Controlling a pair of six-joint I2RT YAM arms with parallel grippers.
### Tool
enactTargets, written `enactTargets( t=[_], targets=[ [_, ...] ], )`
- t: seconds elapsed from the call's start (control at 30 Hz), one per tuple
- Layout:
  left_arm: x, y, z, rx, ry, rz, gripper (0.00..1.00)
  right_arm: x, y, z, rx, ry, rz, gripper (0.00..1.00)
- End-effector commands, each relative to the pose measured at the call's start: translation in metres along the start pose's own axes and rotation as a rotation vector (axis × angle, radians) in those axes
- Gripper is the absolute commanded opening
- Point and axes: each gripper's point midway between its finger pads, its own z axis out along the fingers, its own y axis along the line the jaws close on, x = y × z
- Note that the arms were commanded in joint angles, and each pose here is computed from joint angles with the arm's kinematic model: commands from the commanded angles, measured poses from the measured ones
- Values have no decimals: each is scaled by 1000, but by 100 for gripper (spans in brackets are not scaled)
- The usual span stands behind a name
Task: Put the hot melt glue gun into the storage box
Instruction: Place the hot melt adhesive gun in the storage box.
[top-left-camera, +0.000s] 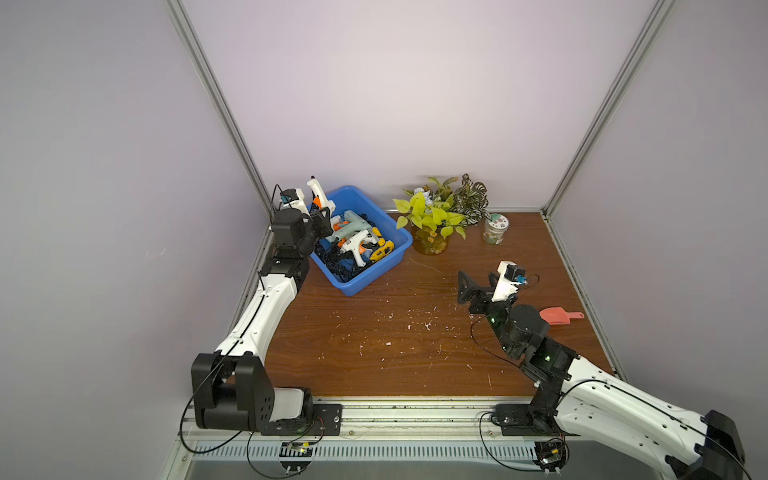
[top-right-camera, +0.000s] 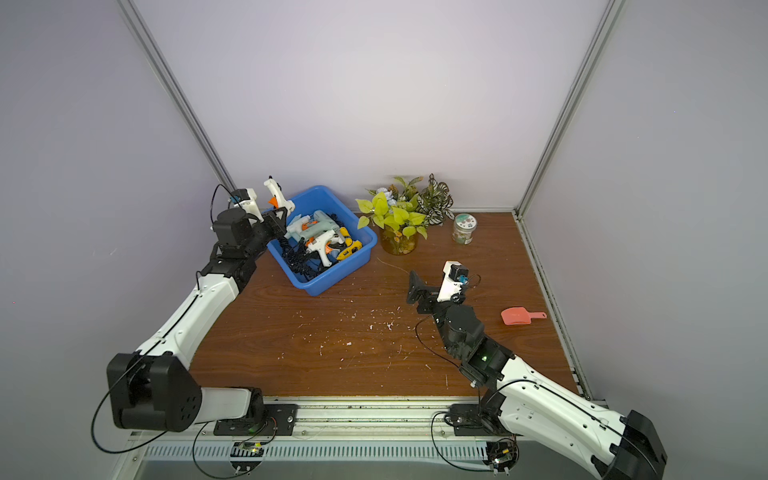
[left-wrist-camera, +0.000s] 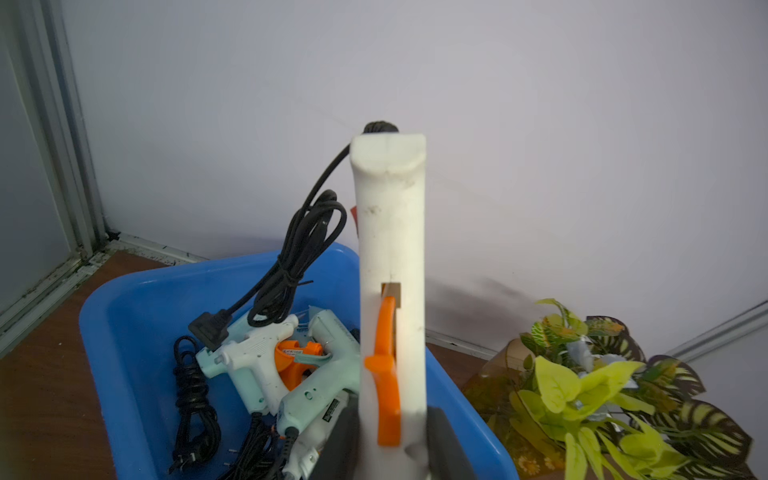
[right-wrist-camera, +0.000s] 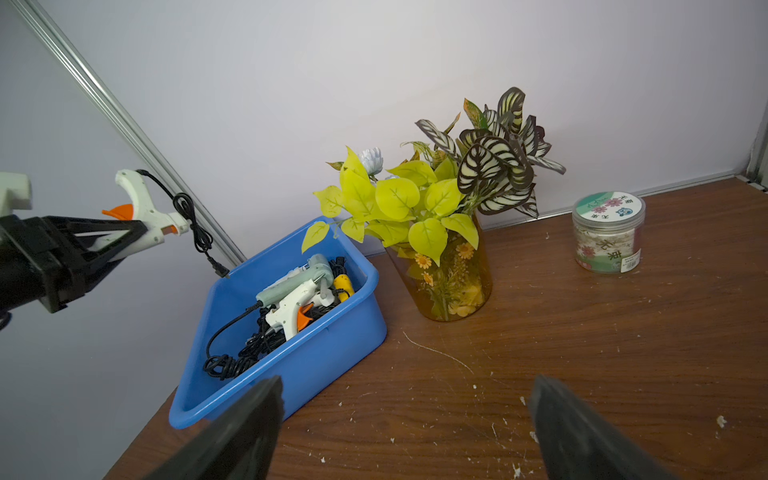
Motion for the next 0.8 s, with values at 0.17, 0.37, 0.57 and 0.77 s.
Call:
enactTargets(
  t=[0.17, 0.37, 0.57, 0.77],
  targets=[
    [24, 19, 39, 10, 19, -151, 0, -17, 3, -1, 2, -39, 24, 100],
    [70, 21, 46, 49, 91, -269, 1, -17, 0, -2, 9, -41, 28, 99],
    [121, 13, 38, 48, 149, -313, 6, -15, 2, -1, 3, -38, 33, 99],
    [160, 0, 29, 111, 229, -353, 16, -13, 1, -1, 5, -34, 37, 100]
  ],
)
